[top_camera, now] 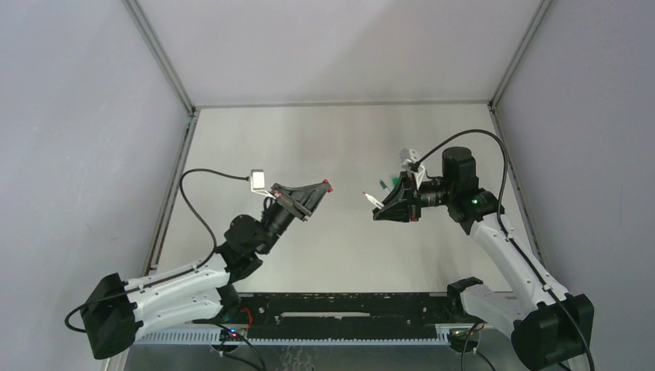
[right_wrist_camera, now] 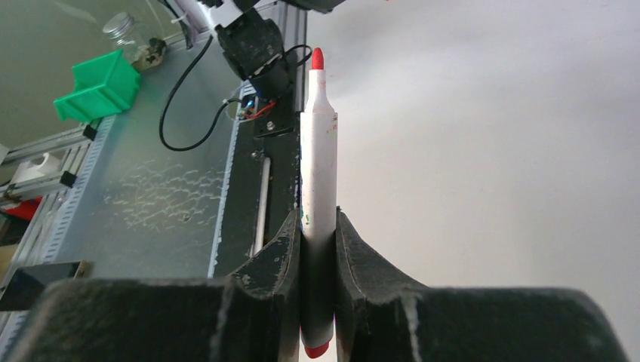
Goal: Insert the pens into the pen caps
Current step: Insert the pen cap onto the pen.
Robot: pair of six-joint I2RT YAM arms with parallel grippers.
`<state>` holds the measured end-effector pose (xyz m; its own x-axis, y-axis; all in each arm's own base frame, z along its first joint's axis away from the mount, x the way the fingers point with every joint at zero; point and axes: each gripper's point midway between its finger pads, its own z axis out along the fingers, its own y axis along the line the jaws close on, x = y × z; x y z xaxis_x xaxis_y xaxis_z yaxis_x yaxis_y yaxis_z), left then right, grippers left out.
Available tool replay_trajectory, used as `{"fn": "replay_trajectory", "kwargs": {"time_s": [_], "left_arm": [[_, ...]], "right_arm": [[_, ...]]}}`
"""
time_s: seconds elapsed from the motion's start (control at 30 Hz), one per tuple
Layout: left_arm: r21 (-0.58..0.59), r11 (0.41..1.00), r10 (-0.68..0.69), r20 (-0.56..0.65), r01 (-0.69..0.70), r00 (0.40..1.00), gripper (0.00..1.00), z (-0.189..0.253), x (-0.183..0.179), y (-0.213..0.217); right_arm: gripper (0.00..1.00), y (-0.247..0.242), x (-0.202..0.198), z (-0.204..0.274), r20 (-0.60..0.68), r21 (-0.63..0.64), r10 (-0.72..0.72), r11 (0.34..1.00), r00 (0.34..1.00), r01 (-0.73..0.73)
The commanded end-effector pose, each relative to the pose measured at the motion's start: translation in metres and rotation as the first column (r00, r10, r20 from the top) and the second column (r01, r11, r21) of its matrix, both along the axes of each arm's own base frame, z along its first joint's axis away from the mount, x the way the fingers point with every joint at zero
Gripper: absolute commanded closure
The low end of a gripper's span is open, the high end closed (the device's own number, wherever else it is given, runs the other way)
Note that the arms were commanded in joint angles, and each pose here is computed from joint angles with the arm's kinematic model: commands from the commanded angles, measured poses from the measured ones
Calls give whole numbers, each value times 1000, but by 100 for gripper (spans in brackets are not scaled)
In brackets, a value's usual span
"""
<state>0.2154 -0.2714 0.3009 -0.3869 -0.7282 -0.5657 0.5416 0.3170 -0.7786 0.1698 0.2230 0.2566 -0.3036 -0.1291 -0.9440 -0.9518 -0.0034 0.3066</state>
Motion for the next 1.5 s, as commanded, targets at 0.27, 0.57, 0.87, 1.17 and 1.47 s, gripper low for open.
{"fn": "replay_trajectory", "kwargs": {"time_s": [0.27,0.57,0.87,1.17,1.47], "left_arm": [[-130,992,15,46,-9,999,100,46,4,-26],[-170,985,23,52,-14,998,100,53,5,-32],[-181,984,15,59,-4,998,100,53,6,-38],[-183,983,15,64,-3,998,100,53,7,-40],[-188,982,7,56,4,998,100,50,7,-43]], "right_arm": [[100,10,17,-4,9,-26,-87,996,996,87],[100,18,23,-11,-51,-41,-124,992,991,122],[100,26,13,-9,-126,-7,-72,997,989,71],[100,29,14,-12,-151,-16,-78,997,985,77],[100,29,15,-13,-162,-20,-84,996,983,81]]}}
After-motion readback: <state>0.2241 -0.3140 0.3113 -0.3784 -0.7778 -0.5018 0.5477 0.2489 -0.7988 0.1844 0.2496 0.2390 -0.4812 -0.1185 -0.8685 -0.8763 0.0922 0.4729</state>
